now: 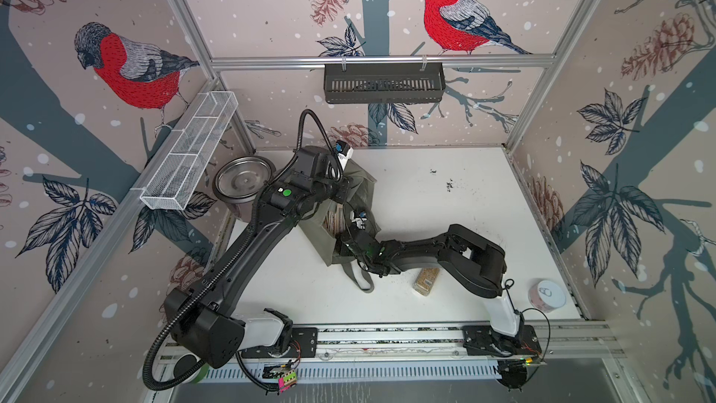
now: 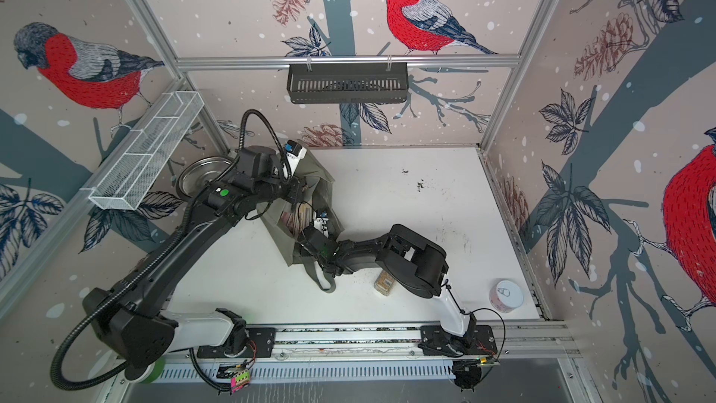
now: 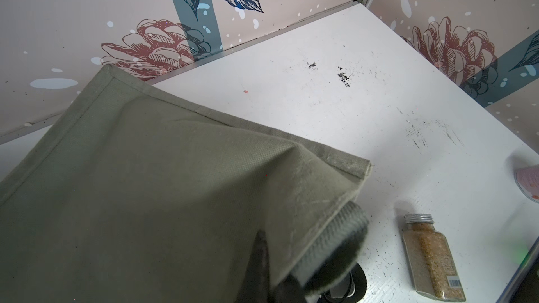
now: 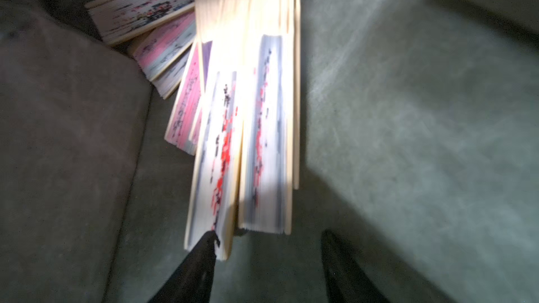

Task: Take out the folding fans from the tote bags
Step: Pick up the folding fan from the canvas bag.

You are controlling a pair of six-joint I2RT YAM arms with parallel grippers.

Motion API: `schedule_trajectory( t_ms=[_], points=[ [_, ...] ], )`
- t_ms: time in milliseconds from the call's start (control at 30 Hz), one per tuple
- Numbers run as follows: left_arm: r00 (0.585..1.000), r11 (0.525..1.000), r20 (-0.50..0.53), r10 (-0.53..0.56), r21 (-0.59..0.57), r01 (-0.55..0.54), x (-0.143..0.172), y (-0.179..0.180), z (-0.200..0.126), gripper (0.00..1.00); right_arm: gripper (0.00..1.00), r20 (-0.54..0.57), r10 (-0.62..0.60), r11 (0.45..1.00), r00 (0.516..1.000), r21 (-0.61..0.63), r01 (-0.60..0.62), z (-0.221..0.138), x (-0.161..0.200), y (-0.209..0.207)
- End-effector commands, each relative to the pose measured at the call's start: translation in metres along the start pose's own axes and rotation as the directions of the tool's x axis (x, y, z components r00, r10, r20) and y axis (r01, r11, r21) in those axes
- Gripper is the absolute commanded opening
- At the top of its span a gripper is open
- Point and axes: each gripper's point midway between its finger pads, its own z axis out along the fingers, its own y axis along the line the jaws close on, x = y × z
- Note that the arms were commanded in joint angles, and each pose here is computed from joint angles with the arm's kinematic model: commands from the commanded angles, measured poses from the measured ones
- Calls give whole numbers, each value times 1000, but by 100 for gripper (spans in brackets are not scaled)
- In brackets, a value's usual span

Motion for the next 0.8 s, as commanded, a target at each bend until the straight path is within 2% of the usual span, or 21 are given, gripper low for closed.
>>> schedule_trajectory(
  t_ms=[0, 133, 400, 767],
  points=[
    [998, 1000, 67, 0, 17, -1, -13, -3, -4, 0, 58, 12, 39, 999, 999, 0, -39, 4, -5, -5],
    [997, 999, 74, -2, 35, 0, -13, -5, -6, 0, 59, 10, 58, 998, 998, -6, -58, 12, -6, -7],
    [996, 998, 88, -22, 64, 17, -13, -5, -6, 0, 58, -48, 58, 991, 997, -114, -63, 24, -5, 11],
    [996, 998, 89, -24, 58, 18, -12, -3, -6, 0, 39, -140, 61, 971, 988, -219, -91, 32, 5, 21]
  ],
)
